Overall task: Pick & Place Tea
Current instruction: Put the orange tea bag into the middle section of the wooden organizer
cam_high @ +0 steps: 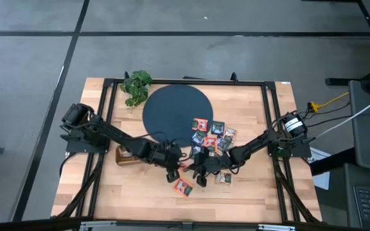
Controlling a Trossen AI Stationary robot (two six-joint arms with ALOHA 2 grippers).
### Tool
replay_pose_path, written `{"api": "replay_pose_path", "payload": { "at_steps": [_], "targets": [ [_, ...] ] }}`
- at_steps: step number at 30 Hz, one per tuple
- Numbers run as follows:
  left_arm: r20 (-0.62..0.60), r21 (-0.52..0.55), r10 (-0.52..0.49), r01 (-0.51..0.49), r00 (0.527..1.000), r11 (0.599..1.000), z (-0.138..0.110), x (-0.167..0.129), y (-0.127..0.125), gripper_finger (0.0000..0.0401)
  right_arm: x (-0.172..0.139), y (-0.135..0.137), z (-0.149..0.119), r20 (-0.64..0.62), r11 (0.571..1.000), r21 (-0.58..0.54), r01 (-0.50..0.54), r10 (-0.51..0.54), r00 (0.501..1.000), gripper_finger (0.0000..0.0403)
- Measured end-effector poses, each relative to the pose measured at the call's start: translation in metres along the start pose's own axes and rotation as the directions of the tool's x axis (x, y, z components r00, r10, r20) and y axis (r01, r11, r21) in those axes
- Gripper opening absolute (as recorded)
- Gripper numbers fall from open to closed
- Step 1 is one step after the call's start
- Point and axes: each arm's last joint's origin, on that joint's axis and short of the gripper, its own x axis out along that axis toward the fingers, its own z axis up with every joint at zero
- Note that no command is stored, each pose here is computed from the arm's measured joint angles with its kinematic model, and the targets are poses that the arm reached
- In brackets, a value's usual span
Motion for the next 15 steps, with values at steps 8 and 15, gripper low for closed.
{"api": "replay_pose_path", "payload": {
  "at_steps": [8, 15],
  "targets": [
    [-0.024, -0.011, -0.029, 0.028, 0.999, 1.0, 0.0054, 0.0023, 0.0061, 0.0176, -0.0021, 0.0072, 0.0017, 0.067, 0.998, -0.064, 0.026, -0.022, 0.998, 0.0003],
    [-0.01, 0.026, -0.06, 0.06, 0.998, 0.998, 0.0074, 0.0022, 0.0038, 0.0148, -0.0024, 0.0089, 0.0051, 0.102, 0.996, -0.083, 0.017, -0.008, 0.995, 0.0003]
  ]
}}
